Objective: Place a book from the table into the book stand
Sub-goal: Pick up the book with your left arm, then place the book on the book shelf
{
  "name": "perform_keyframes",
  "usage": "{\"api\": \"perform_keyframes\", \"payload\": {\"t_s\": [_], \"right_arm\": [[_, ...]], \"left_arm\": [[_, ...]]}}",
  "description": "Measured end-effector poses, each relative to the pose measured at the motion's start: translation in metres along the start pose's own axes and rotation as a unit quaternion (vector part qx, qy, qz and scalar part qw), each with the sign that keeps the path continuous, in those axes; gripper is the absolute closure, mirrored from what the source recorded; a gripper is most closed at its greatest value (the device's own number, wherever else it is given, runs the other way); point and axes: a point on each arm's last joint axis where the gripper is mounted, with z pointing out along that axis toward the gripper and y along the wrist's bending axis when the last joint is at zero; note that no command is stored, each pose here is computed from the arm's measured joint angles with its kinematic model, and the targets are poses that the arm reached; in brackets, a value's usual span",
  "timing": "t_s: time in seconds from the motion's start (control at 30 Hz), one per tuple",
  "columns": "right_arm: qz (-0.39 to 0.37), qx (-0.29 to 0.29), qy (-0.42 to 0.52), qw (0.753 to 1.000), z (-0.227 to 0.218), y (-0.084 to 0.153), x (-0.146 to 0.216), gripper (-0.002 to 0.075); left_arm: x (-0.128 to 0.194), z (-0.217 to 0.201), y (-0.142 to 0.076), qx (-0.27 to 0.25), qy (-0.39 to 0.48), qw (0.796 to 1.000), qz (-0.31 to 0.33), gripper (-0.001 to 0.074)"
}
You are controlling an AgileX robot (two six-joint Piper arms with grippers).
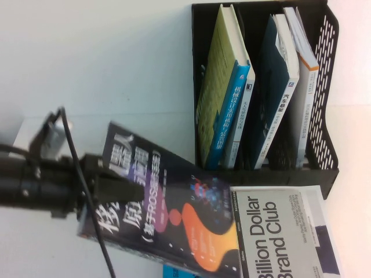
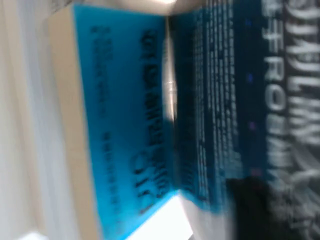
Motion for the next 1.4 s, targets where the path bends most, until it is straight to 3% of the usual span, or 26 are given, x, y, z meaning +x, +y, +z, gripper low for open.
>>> {"api": "perform_keyframes", "payload": {"t_s": [0.07, 0.1, 0.47, 0.63, 0.83, 1.0, 1.1, 1.4], "right_arm": [[0.006, 0.01, -0.002, 1.0, -0.001, -0.005, -0.001, 0.0725], [0.009, 0.017, -0.004, 1.0, -0.001, -0.008, -0.001, 0.0725], [0.024, 0.088, -0.051, 0.995, -0.014, -0.033, -0.011, 0.0725], [0.06, 0.148, -0.122, 0.98, -0.044, -0.049, -0.024, 0.0725], [0.071, 0.195, -0.171, 0.963, -0.08, -0.058, -0.03, 0.0725], [0.074, 0.192, -0.171, 0.963, -0.082, -0.056, -0.03, 0.0725], [0.076, 0.192, -0.172, 0.963, -0.082, -0.056, -0.03, 0.0725], [0.079, 0.165, -0.147, 0.972, -0.079, -0.051, -0.026, 0.0725]], "left_arm": [[-0.003, -0.012, -0.021, -0.007, -0.009, 1.0, 0.024, 0.0615], [-0.006, -0.018, -0.031, -0.012, -0.017, 0.999, 0.038, 0.0625], [-0.018, -0.064, -0.142, 0.034, -0.074, 0.99, 0.113, 0.0625], [-0.024, -0.052, -0.189, 0.034, -0.066, 0.986, 0.147, 0.0625], [-0.06, -0.008, -0.232, 0.04, -0.052, 0.987, 0.148, 0.0625], [-0.096, 0.05, -0.243, 0.022, -0.041, 0.99, 0.13, 0.0625], [-0.115, 0.086, -0.238, -0.009, -0.048, 0.991, 0.122, 0.0625], [-0.144, 0.115, -0.219, -0.097, -0.081, 0.987, 0.099, 0.0625]]}}
